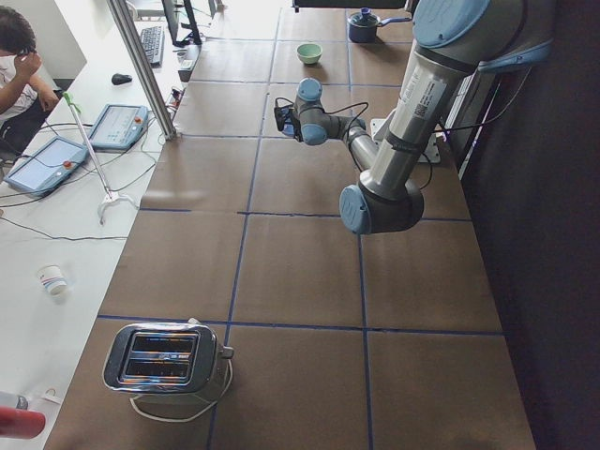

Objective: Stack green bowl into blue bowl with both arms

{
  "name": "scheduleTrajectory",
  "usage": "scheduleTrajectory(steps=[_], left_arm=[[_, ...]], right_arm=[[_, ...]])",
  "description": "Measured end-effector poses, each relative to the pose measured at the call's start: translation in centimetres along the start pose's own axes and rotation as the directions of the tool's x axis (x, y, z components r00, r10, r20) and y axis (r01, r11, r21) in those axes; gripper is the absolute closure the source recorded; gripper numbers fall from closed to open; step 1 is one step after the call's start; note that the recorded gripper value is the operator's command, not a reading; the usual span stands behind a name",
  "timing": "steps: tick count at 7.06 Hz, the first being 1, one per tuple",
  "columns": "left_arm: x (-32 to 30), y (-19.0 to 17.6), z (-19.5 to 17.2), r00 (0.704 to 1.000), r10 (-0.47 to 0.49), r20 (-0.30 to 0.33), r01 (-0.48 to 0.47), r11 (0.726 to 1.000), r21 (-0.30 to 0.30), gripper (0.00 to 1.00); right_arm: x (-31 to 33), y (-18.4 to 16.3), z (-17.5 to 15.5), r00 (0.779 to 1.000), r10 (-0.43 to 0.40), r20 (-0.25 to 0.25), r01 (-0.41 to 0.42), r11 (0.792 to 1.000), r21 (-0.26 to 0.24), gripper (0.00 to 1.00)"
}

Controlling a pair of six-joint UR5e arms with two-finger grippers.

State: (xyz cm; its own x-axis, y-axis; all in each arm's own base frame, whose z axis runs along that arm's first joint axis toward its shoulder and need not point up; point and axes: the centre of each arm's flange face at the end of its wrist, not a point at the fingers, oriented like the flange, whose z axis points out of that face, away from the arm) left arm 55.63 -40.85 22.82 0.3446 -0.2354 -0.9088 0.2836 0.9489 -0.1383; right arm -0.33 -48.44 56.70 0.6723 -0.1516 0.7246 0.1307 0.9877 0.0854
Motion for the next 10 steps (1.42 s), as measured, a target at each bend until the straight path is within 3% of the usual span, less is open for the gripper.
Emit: scheduleTrajectory(steps=[2, 4, 5, 6, 7, 9, 10], left_arm=[[0.9, 2.6, 1.9, 0.999, 0.015, 0.032, -0.016, 1.0, 0.025, 1.0], [-0.1, 2.8, 2.2, 0.999, 0.015, 0.048, -0.016, 0.999, 0.031, 0.98], [-0.9, 2.7, 2.3, 0.998, 0.013, 0.059, -0.015, 0.999, 0.033, 0.84], [-1.4, 2.7, 2.4, 0.998, 0.012, 0.065, -0.014, 0.999, 0.033, 0.15], [-1.5, 2.7, 2.4, 0.998, 0.012, 0.066, -0.014, 0.999, 0.034, 0.0], [-0.8, 2.5, 1.2, 0.999, 0.014, 0.038, -0.017, 0.998, 0.057, 0.0], [0.3, 2.6, -0.9, 1.0, 0.017, -0.007, -0.016, 0.998, 0.065, 0.0]], right_arm=[[-0.1, 0.0, 0.1, 1.0, -0.001, 0.001, 0.001, 1.0, -0.002, 0.0], [-0.1, 0.0, 0.3, 1.0, 0.0, 0.002, 0.0, 1.0, -0.006, 0.0], [-0.1, 0.0, 0.3, 1.0, 0.0, 0.001, 0.0, 1.0, -0.008, 0.0], [-0.1, 0.0, 0.4, 1.0, 0.0, 0.001, 0.0, 1.0, -0.008, 0.0], [-0.1, 0.0, 0.4, 1.0, 0.0, 0.002, 0.0, 1.0, -0.008, 0.0], [-0.3, 0.0, 0.4, 1.0, -0.003, 0.005, 0.003, 1.0, -0.009, 0.0], [-0.8, -0.2, 0.7, 1.0, -0.018, 0.006, 0.018, 1.0, -0.01, 0.0]])
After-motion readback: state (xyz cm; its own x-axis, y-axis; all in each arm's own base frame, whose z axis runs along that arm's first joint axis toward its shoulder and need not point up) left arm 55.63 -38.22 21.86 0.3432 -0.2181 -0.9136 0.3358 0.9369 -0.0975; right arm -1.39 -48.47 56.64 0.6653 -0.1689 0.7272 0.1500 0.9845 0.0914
